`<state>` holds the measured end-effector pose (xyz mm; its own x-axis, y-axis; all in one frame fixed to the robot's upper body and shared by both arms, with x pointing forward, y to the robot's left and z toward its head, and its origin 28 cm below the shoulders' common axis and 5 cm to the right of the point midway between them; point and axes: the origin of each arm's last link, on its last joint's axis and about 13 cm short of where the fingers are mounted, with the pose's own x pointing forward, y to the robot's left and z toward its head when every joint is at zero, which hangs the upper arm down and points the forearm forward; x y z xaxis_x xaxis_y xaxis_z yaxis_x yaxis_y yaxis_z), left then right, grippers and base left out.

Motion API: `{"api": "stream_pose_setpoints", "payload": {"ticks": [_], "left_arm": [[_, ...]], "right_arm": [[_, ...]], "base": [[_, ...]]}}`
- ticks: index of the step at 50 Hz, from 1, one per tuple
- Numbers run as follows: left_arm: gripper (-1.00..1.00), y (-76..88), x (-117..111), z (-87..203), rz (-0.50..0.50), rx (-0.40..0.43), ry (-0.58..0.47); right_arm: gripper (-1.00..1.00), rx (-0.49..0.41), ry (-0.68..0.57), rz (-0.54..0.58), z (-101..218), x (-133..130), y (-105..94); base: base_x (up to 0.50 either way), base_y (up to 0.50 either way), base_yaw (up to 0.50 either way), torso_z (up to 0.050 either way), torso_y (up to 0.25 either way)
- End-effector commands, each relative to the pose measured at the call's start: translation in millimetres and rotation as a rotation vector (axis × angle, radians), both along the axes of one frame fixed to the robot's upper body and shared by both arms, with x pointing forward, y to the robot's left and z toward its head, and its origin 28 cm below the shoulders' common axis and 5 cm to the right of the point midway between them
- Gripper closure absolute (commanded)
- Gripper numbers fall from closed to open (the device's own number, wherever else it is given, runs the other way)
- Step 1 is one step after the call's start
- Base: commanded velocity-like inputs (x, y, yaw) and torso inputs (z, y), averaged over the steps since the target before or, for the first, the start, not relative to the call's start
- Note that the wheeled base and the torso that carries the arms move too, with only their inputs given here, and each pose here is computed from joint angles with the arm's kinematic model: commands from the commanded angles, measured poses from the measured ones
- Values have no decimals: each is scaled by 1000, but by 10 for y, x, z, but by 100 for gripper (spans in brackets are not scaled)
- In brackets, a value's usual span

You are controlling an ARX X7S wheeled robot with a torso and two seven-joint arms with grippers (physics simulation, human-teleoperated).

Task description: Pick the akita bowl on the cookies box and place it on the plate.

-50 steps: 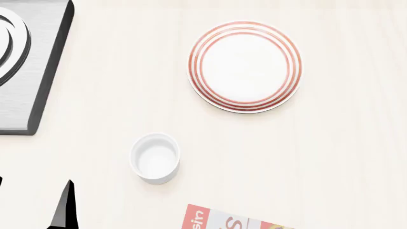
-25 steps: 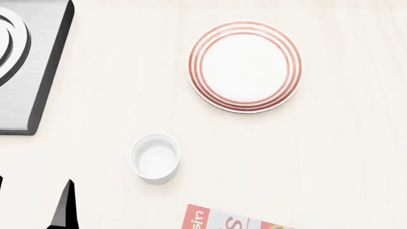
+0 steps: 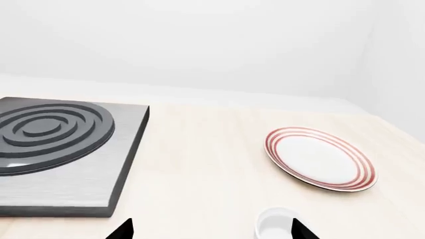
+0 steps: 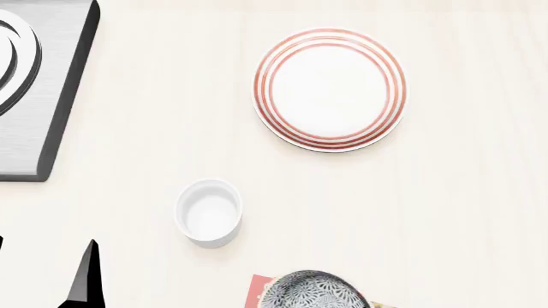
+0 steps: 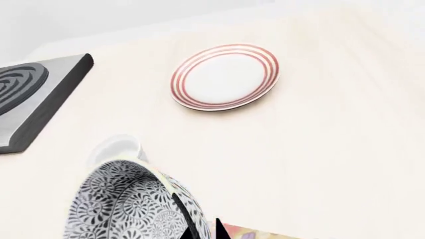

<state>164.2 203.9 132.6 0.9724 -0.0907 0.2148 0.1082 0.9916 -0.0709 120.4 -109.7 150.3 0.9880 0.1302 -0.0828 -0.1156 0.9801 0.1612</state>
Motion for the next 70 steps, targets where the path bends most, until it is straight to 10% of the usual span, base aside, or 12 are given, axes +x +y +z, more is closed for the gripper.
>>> {"api": "stream_pose_setpoints", "payload": {"ticks": [1, 70], "left_arm": [[-100, 15, 37, 16, 5, -20, -24], [-100, -16, 65, -65, -19, -15, -2]], "right_arm": [[100, -1, -64, -17, 178, 368, -38], [100, 541, -59, -184, 1025, 2827, 175]], "base": [[0, 0, 0, 0, 0], [0, 0, 0, 0, 0]]}}
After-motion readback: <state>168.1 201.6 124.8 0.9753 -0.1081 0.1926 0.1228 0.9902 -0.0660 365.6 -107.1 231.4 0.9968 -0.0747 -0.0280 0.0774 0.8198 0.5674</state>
